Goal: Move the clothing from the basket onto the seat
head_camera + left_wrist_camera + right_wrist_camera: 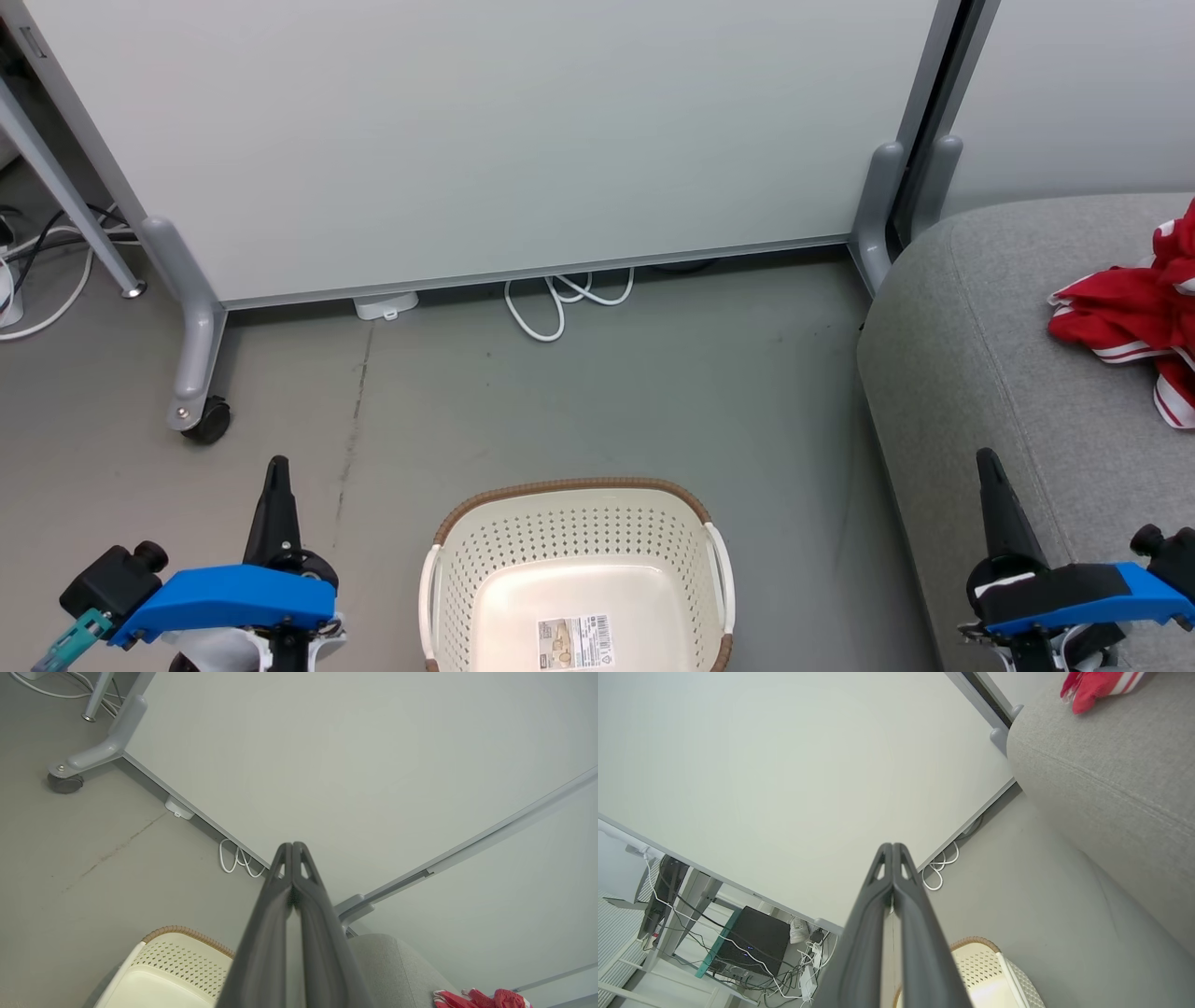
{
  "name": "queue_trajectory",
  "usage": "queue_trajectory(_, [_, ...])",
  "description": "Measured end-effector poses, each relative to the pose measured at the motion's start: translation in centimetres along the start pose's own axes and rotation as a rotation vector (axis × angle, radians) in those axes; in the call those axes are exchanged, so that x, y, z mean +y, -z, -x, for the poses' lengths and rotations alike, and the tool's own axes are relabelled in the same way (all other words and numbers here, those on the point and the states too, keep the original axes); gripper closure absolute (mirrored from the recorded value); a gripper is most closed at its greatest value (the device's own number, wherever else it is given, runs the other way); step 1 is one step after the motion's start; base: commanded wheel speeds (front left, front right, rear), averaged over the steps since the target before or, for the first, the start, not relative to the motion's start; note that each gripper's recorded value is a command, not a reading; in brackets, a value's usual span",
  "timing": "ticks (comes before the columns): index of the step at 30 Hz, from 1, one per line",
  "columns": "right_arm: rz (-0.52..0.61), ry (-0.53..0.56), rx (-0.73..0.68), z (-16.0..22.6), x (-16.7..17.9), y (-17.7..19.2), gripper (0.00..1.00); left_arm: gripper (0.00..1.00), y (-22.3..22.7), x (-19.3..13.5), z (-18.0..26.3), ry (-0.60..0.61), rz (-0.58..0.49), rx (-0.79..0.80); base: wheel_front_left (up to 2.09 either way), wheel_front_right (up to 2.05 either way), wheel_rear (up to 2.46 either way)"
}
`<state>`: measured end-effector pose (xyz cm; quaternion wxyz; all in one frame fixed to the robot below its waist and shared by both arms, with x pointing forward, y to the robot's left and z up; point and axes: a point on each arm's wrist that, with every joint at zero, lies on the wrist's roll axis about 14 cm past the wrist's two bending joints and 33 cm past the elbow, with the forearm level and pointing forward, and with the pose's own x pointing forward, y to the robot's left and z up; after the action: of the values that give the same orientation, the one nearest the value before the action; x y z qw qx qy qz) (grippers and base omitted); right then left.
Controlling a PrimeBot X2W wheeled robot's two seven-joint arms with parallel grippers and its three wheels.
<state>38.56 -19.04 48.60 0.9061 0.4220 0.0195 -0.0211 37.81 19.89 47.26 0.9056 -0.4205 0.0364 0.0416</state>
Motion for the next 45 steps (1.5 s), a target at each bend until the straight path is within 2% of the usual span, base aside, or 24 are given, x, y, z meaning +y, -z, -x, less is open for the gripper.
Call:
queue_trajectory(20, [-0.223,0.006,0.007,-0.1,-0.1,-0.4,1.0,1.0,-0.5,-0.4,-0.2,0.011,0.226,0.001,0.0,0.0,0.0])
queue_trajectory(45, [-0.453,-0.009,0.008,-0.1,0.2,-1.0,1.0,1.0,-1.1,-1.2,-0.4,0.042,0.455,0.007,0.0,0.0,0.0])
